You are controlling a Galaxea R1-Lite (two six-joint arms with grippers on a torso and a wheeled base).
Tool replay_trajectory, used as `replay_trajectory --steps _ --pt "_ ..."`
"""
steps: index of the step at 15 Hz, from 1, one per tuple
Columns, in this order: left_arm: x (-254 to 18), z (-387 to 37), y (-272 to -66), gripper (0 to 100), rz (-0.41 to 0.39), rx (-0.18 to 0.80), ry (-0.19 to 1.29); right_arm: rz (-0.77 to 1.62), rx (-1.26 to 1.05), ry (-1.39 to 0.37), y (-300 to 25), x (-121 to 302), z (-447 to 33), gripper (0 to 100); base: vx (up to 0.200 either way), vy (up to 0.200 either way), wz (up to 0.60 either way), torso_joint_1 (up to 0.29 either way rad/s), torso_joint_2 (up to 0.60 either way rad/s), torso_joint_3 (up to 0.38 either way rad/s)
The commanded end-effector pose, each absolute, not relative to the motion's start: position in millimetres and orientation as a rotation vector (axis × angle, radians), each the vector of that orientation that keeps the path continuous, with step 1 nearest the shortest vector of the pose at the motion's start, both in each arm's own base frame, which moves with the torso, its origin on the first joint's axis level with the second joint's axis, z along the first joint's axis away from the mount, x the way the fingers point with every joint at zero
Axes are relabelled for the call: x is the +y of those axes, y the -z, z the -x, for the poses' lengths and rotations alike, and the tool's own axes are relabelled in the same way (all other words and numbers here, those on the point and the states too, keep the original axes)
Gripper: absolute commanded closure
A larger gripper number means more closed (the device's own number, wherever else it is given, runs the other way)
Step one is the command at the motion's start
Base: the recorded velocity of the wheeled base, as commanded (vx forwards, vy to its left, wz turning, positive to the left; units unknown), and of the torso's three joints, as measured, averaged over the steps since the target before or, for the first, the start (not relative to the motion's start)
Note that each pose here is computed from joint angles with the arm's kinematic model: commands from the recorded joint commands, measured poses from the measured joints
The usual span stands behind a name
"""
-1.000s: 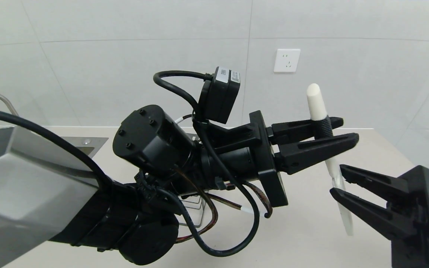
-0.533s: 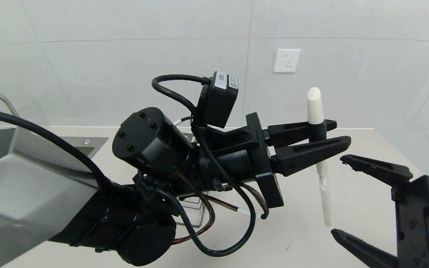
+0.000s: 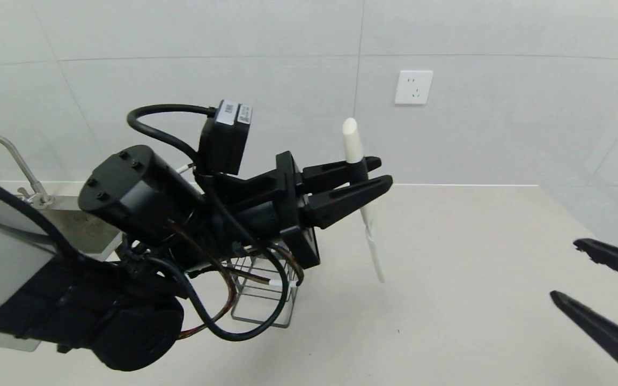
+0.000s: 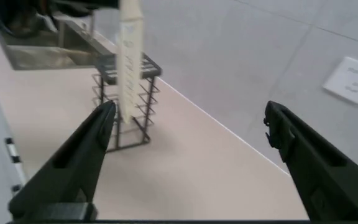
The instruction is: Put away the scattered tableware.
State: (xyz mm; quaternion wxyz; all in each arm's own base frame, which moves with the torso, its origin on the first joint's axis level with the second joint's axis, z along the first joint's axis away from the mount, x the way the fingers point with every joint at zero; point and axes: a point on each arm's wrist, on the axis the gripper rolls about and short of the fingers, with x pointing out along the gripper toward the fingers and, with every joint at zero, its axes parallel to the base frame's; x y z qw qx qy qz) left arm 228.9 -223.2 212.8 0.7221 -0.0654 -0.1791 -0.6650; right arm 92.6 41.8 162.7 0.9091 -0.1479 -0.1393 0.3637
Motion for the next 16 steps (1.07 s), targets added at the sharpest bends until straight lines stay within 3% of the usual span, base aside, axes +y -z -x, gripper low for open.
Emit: replay_trajectory --steps 1,7,12,14,16 --pt "-195 -221 -221 100 0.105 -0.424 1.421 0.342 -0.38 -0.649 -167 23 -52 100 0.0 0.0 0.0 0.0 0.0 0.0" --pt "-169 -206 -219 100 0.066 -0.422 1.379 0.35 -0.331 -0.598 -108 6 22 100 0.0 0.0 0.0 0.0 0.0 0.0" --pt "-139 -216 -232 100 0.02 -0.483 1.255 0.312 -0.193 -0.369 -99 4 18 100 0.0 0.0 0.0 0.0 0.0 0.0" --pt "-127 -228 -234 100 -0.018 -0.504 1.202 0.289 -0.151 -0.211 -98 0 17 100 0.0 0.0 0.0 0.0 0.0 0.0" --pt "-111 -243 -240 100 -0.087 -0.536 1.188 0.211 -0.113 -0.159 -96 0 16 100 0.0 0.0 0.0 0.0 0.0 0.0"
